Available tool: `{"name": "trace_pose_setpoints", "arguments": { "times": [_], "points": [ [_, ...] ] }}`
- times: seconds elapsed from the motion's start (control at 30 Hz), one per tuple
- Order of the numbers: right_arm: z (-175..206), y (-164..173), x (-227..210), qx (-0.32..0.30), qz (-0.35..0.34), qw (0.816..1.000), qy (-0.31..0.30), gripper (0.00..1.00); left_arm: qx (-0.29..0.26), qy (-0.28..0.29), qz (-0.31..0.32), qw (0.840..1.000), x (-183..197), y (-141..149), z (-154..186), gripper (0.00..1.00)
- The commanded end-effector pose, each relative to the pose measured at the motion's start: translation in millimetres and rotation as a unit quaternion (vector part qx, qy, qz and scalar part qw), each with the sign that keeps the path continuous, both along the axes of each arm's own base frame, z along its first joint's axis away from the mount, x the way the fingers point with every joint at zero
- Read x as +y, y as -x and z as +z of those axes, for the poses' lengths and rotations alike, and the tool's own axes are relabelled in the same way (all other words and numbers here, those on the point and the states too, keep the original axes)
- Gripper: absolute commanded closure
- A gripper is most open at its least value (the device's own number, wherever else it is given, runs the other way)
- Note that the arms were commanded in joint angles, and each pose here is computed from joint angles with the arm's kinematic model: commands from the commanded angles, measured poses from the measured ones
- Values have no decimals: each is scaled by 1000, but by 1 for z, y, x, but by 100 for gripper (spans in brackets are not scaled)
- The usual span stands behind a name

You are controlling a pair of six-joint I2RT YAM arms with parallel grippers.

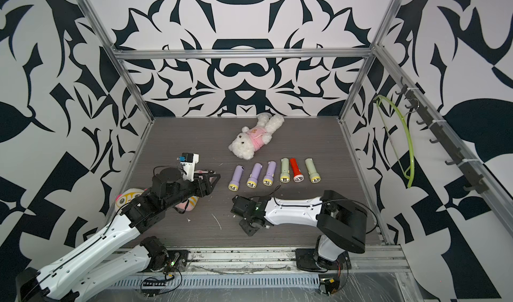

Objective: Close the plug at the bottom of the flashlight
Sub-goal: Adjust the flashlight at the center of the board.

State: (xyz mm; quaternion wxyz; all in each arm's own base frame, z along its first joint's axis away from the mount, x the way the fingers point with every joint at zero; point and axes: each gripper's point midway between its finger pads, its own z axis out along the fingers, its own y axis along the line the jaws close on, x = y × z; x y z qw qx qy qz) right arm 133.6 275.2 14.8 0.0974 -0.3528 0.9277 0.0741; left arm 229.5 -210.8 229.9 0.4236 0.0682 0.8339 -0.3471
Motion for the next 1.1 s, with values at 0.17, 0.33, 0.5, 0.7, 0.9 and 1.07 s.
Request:
{"name": "trace_pose_setpoints", "arguments": {
  "times": [0.17, 0.33, 0.5, 0.7, 0.9, 1.07],
  "points": [
    [19, -44, 16, -26, -41, 998, -31, 86, 9, 0, -9, 1000, 3, 7, -10, 32],
    [31, -60, 15, -35, -61, 997, -42, 86, 19, 5, -30, 999, -4, 12, -15, 33],
    [57, -70, -2, -74, -71, 994, -38, 86, 19, 26, -74, 997, -20, 18, -15, 38],
    [115, -69, -26, -123, -92, 984, -92, 84, 33, 33, -104, 993, -33, 20, -19, 40],
    [109, -73, -81, -129, -169, 976, -36, 86, 58, 48, -153, 985, -53, 25, -24, 48],
    [84, -68, -113, -109, -242, 964, 4, 89, 95, 45, -182, 978, -68, 33, -38, 48]
  ]
}}
